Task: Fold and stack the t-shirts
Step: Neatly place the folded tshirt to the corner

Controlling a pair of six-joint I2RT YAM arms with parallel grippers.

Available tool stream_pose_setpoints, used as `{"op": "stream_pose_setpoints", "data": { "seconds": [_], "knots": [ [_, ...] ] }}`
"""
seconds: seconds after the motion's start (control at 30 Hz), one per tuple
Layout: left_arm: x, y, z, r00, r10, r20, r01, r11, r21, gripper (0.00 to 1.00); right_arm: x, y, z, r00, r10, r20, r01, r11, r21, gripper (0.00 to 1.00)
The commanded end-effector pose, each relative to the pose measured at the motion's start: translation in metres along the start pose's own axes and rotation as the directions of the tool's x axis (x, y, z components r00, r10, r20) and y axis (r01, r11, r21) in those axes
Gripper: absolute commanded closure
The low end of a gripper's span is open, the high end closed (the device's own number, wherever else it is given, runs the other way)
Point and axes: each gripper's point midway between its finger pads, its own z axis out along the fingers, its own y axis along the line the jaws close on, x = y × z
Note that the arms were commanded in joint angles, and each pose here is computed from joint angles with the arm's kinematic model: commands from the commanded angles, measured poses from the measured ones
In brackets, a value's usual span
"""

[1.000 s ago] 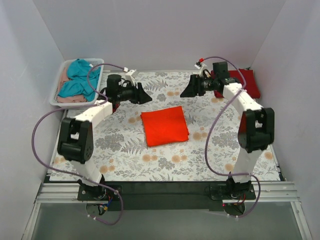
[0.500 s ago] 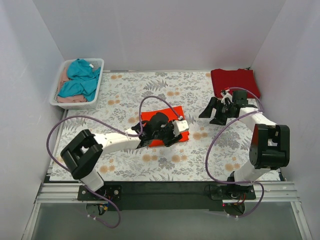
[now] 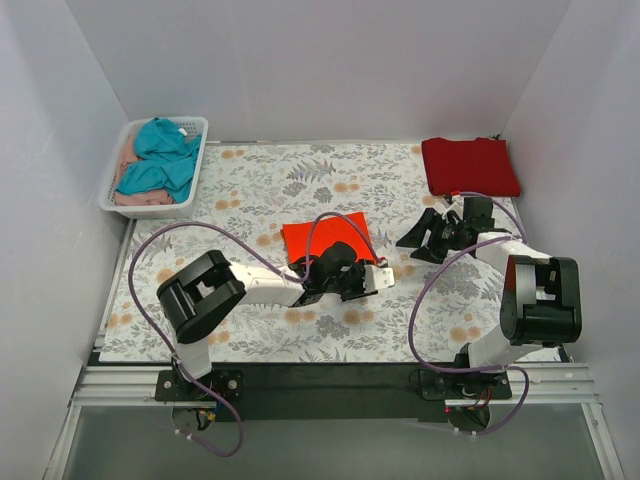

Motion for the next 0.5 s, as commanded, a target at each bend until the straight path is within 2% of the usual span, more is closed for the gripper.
{"op": "stream_pose_setpoints", "data": {
  "seconds": [0.0, 0.47],
  "knots": [
    [-0.025, 0.008, 0.006, 0.996, 0.06, 0.07, -0.059, 0.998, -0.011, 0.7, -0.001, 0.007, 0.005, 1.0, 0.015, -0.01, -0.016, 0.998, -0.054, 0.28],
    [0.0, 0.013, 0.027, 0.992, 0.121, 0.018, -0.12, 0.992, -0.049, 0.76, 0.016, -0.004, 0.014, 0.995, 0.084, -0.049, -0.087, 0.994, -0.06, 0.31]
  ]
}}
